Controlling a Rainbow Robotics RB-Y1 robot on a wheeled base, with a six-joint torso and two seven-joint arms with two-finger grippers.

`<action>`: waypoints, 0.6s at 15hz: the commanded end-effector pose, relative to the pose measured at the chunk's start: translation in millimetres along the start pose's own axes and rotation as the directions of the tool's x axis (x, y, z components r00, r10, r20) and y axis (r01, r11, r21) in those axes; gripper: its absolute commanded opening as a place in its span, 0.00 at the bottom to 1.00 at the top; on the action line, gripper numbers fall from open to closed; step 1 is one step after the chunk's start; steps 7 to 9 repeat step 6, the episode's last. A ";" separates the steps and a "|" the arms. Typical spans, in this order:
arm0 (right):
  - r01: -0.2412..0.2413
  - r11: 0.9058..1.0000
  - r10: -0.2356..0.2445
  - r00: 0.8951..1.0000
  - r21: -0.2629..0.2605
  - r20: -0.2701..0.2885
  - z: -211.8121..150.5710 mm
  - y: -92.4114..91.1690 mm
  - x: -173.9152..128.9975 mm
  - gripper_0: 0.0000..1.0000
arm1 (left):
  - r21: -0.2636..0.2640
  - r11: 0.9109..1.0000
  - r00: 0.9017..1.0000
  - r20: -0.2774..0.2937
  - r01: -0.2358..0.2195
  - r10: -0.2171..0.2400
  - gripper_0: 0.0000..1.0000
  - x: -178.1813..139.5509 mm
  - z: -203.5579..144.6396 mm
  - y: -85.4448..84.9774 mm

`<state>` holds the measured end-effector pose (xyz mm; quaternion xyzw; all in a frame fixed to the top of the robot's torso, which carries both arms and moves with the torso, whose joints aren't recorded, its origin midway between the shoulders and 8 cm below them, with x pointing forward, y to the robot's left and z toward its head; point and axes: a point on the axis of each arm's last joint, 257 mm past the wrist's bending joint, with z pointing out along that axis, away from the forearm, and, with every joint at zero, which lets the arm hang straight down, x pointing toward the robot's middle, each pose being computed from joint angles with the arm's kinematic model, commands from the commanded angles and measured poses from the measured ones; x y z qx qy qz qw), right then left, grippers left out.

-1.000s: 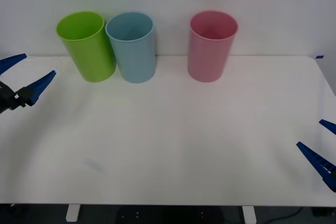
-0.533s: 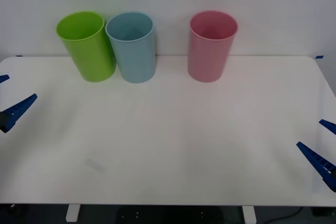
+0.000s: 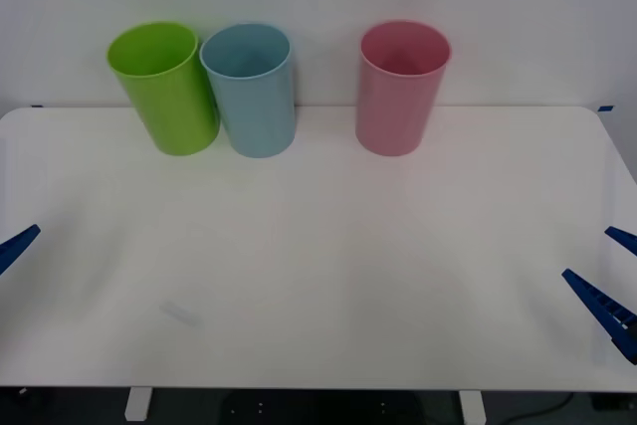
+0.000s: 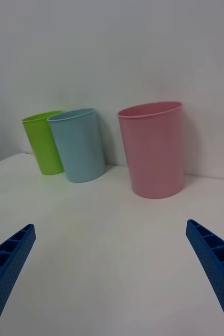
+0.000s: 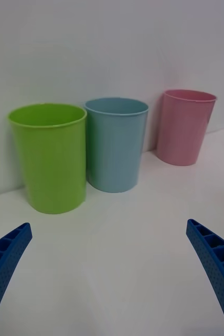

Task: Grasp the object on the table and drop it into the matching bin: aluminum can to the light blue bin, PET bottle to the pink bin.

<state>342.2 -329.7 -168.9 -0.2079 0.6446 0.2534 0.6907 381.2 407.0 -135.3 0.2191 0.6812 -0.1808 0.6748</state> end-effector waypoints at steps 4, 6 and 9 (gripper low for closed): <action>0.000 1.000 0.000 1.000 0.000 0.000 0.0 0.0 0.0 1.00 | -0.001 1.000 1.000 -0.020 0.005 -0.005 1.00 7.7 -8.5 -2.2; 0.000 1.000 0.000 1.000 0.000 0.000 0.0 0.0 0.0 1.00 | -0.001 1.000 1.000 -0.020 0.005 -0.005 1.00 7.7 -8.5 -2.2; 0.000 1.000 0.000 1.000 0.000 0.000 0.0 0.0 0.0 1.00 | -0.001 1.000 1.000 -0.020 0.005 -0.005 1.00 7.7 -8.5 -2.2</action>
